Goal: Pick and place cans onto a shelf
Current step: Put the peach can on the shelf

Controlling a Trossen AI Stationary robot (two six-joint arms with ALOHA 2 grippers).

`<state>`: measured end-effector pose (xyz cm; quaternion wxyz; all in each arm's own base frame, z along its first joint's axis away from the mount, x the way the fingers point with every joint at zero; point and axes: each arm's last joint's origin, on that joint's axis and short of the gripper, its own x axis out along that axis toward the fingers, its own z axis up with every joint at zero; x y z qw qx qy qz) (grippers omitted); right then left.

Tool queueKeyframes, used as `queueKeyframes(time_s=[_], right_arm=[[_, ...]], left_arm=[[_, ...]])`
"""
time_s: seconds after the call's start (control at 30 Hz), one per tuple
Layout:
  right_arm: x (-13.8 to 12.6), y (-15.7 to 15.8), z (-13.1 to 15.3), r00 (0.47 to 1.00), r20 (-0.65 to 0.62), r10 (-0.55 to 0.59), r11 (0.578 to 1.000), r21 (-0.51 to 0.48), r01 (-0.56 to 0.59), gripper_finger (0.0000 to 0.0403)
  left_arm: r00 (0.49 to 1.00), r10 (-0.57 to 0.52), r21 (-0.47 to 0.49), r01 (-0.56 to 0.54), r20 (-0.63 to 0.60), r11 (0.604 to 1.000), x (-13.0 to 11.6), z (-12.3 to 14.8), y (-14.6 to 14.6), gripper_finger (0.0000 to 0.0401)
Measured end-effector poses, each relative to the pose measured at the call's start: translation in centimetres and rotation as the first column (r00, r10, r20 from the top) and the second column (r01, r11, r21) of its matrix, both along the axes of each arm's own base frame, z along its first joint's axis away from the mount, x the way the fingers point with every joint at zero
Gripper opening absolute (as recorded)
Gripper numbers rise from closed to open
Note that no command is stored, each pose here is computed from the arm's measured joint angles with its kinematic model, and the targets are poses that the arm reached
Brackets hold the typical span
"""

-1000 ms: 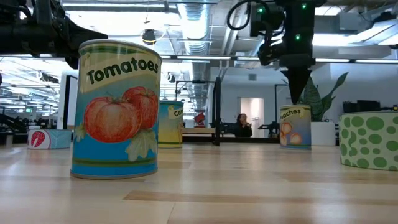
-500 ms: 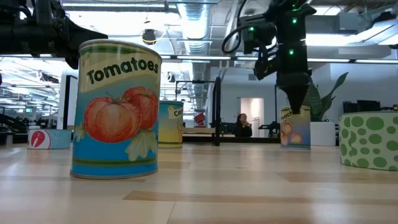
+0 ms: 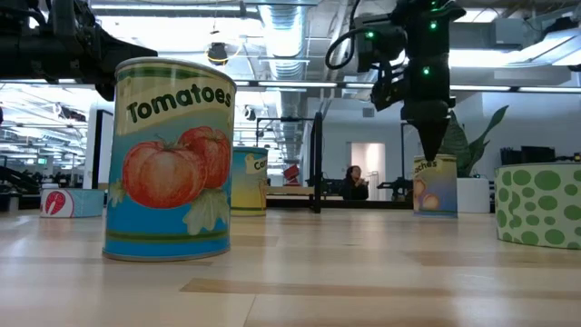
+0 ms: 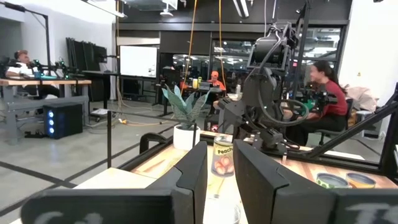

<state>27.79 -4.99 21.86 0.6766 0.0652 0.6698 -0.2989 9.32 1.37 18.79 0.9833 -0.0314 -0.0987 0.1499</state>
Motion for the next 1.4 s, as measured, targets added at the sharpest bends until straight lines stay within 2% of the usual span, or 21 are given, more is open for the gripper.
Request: queueKeyframes(time_s=[0.13, 0.3, 0.47, 0.6, 0.77, 0.93, 1.1, 1.2, 1.23, 1.27, 1.33, 1.4], right_arm=[[1.0, 0.2, 1.4, 0.998, 0.053, 0.04, 0.999, 0.002, -0.04, 0.0004], [2.1, 1.0, 4.8, 0.987, 0.125, 0.096, 0.995, -0.016, -0.095, 0.0003], [2.9, 2.5, 8.7, 0.967, 0.215, 0.139, 0.988, 0.036, -0.15, 0.0002], [3.2, 3.8, 11.9, 0.931, 0.321, 0.173, 0.974, 0.085, -0.21, 0.0001], [4.2, 4.7, 15.1, 0.841, 0.495, 0.217, 0.962, 0.037, -0.27, 0.0001], [5.9, 4.6, 17.0, 0.686, 0.658, 0.311, 0.93, -0.064, -0.361, 0.0], [7.6, 3.2, 17.9, 0.553, 0.727, 0.406, 0.898, -0.203, -0.391, 0.0], [8.5, 1.7, 17.6, 0.525, 0.724, 0.447, 0.882, -0.258, -0.395, 0.0], [9.3, 1.2, 17.5, 0.495, 0.739, 0.457, 0.876, -0.278, -0.394, 0.0], [9.7, 0.5, 17.3, 0.487, 0.741, 0.462, 0.873, -0.284, -0.397, 0.0], [10.4, -0.9, 16.2, 0.524, 0.715, 0.463, 0.872, -0.261, -0.415, 0.0], [11.9, -2.3, 15.9, 0.505, 0.72, 0.476, 0.866, -0.283, -0.412, 0.0]], left_arm=[[1.0, 0.0, 0.0, 0.0, 0.0, 1.0, 0.0, 0.0, 0.0, 0.0068], [1.0, -0.01, -0.023, 0.01, 0.008, 1.0, 0.0, 0.0, 0.0, 0.0068], [0.993, -0.116, -0.032, 0.116, 0.003, 0.993, 0.1, -0.1, -0.3, 0.0068], [0.972, -0.231, -0.097, 0.226, -0.039, 0.969, 0.2, -0.7, -0.6, 0.0068], [0.936, -0.334, -0.191, 0.31, -0.108, 0.931, 0.3, -1.6, -0.9, 0.0068], [0.895, -0.436, -0.189, 0.414, -0.094, 0.89, 0.3, -1.5, -1.4, 0.0068], [0.85, -0.523, -0.206, 0.502, -0.064, 0.84, 0.2, -1.2, -2.0, 0.0068], [0.813, -0.579, -0.213, 0.556, -0.063, 0.804, 0.2, -1.3, -2.4, 0.0068], [0.801, -0.596, -0.217, 0.571, -0.066, 0.792, 0.2, -1.3, -2.6, 0.0068], [0.791, -0.608, -0.22, 0.583, -0.068, 0.782, 0.2, -1.3, -2.7, 0.0068], [0.782, -0.619, -0.219, 0.594, -0.065, 0.774, 0.1, -1.3, -2.9, 0.0068], [0.785, -0.616, -0.212, 0.593, -0.064, 0.777, 0.1, -1.3, -3.0, 0.0068]])
